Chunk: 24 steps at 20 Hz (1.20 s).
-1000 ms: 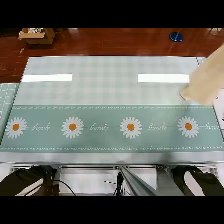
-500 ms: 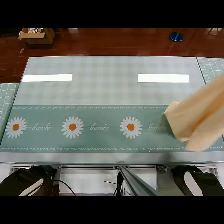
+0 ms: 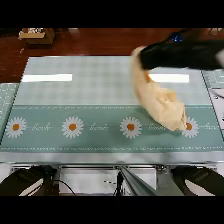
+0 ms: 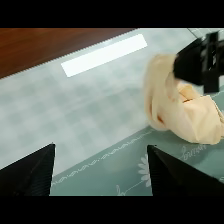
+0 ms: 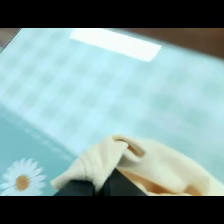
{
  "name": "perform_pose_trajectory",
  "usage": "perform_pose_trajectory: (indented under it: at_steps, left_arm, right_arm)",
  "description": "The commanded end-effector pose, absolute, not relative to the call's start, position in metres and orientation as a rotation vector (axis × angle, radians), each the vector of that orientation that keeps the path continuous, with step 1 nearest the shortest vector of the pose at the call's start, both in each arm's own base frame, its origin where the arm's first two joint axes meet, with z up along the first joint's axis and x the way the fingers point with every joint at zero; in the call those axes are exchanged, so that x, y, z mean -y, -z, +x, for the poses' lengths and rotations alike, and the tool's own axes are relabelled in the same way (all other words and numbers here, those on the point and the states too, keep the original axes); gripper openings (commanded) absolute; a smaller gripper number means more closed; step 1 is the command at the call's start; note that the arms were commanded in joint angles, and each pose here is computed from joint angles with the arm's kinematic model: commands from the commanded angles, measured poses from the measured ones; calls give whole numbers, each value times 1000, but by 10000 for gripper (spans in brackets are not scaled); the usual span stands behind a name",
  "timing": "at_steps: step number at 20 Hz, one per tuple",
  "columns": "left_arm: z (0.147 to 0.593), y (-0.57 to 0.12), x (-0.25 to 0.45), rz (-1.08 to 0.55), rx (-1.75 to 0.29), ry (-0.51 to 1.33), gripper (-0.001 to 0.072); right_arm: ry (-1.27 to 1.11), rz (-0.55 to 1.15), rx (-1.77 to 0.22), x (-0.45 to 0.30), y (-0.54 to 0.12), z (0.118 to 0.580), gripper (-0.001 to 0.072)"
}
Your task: Fold the shirts.
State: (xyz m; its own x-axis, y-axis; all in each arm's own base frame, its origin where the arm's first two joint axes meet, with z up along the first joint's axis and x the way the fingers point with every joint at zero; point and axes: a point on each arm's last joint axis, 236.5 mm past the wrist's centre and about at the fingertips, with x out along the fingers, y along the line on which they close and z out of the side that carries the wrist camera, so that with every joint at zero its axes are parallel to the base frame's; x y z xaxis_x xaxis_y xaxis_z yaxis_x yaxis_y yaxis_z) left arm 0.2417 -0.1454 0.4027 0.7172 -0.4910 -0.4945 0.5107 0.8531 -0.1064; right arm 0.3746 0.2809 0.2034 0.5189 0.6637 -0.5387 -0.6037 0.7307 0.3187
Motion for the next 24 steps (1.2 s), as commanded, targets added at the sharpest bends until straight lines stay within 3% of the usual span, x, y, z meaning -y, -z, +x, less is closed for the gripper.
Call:
perform_pose_trajectory:
  at_steps: [1,2,4,7,11,14,16,20,24]
  left_arm:
    - [248,-386,112,89,-601,412,688]
    - [249,-381,101,102,-624,366,688]
    - [252,-373,88,117,-653,308,688]
    - [259,-351,90,134,-718,299,688]
    - [279,-291,98,170,-860,292,688]
    - [302,-223,107,200,-953,290,688]
    - [310,-161,110,224,-1037,288,688]
    - [288,-32,104,274,-1268,292,687]
    - [257,28,122,224,-1430,384,687]
  right_arm:
    - [-918,81,-798,-389,-135,343,31]
    - [-927,79,-795,-402,-126,341,51]
    - [-907,60,-756,-401,-127,351,441]
    - [-781,0,-725,-335,-150,385,450]
    - [-415,-115,-704,-151,-195,417,451]
    - [-30,-233,-829,7,-194,398,459]
    - [123,-160,-933,76,-179,375,477]
    - [149,154,-969,112,-143,362,490]
    - [122,224,-1079,109,-92,345,490]
